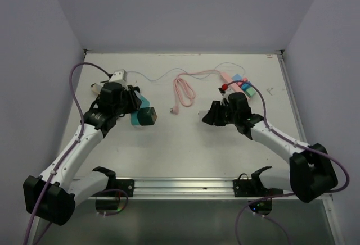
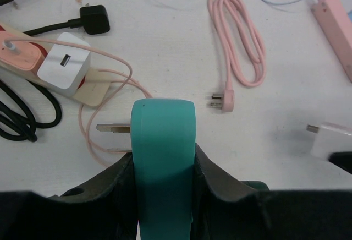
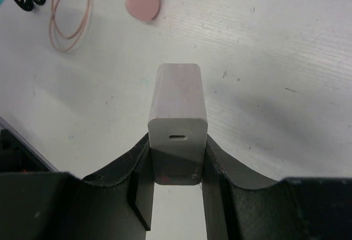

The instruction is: Pull the plug off the socket

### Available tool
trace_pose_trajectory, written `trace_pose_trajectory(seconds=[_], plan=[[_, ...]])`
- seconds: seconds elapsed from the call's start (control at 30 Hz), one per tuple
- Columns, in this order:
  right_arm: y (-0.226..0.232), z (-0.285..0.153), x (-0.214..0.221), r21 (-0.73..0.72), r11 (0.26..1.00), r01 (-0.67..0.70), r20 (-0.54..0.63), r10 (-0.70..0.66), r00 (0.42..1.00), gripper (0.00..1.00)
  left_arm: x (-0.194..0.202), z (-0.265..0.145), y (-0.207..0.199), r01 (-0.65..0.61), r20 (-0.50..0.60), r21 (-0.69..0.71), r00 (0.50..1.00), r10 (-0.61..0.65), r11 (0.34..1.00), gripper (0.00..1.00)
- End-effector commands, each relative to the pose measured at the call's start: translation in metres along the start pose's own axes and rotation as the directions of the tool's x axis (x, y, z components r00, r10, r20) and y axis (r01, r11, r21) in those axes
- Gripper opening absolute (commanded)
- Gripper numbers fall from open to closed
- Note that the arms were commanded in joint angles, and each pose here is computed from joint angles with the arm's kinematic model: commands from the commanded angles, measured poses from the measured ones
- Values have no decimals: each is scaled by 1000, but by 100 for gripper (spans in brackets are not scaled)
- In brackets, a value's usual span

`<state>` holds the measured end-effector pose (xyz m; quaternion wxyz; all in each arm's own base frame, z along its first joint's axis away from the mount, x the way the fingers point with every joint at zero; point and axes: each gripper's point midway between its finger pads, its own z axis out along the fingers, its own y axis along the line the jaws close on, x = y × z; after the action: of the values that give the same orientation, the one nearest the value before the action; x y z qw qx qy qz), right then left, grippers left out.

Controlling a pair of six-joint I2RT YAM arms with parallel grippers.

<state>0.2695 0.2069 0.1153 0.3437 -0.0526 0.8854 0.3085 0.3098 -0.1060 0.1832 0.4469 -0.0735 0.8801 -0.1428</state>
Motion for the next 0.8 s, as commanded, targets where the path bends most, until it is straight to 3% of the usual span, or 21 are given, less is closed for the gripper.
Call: trace_pose_trajectory(seconds=[0.0, 0.17, 0.27, 0.3, 0.33, 0.37, 0.4, 0.53, 0.63, 0.77], plan=[[23, 23, -29, -160, 984, -79, 43, 87, 995, 0, -30, -20, -32, -27, 98, 159, 995, 12, 987, 0], [12, 62, -44, -208, 958, -199, 16, 207, 978, 1, -19, -32, -36, -46, 96, 218, 995, 26, 975, 0], [-2, 83, -48, -203, 944, -261, -3, 266, 964, 15, -16, -37, -39, -57, 95, 240, 995, 35, 969, 0], [-10, 88, -44, -188, 939, -289, -18, 290, 957, 23, -17, -39, -39, -59, 99, 246, 994, 36, 967, 0], [-17, 89, -48, -186, 931, -314, -10, 318, 948, 44, -18, -42, -41, -67, 105, 255, 994, 42, 965, 0], [-23, 88, -45, -174, 928, -328, -14, 331, 943, 54, -18, -43, -41, -71, 104, 257, 994, 45, 964, 0], [-27, 85, -47, -165, 927, -336, -4, 340, 941, 70, -19, -45, -42, -73, 107, 260, 993, 46, 963, 0], [-52, 65, -41, -21, 960, -279, 4, 279, 960, 95, -21, -47, -44, -85, 111, 268, 992, 57, 960, 0], [-66, 45, -39, 105, 977, -186, -11, 189, 982, 99, -22, -46, -46, -87, 107, 276, 993, 60, 957, 0], [-30, 9, -60, 30, 998, -57, 22, 56, 998, 99, -24, -42, -50, -90, 105, 284, 992, 62, 955, 0]])
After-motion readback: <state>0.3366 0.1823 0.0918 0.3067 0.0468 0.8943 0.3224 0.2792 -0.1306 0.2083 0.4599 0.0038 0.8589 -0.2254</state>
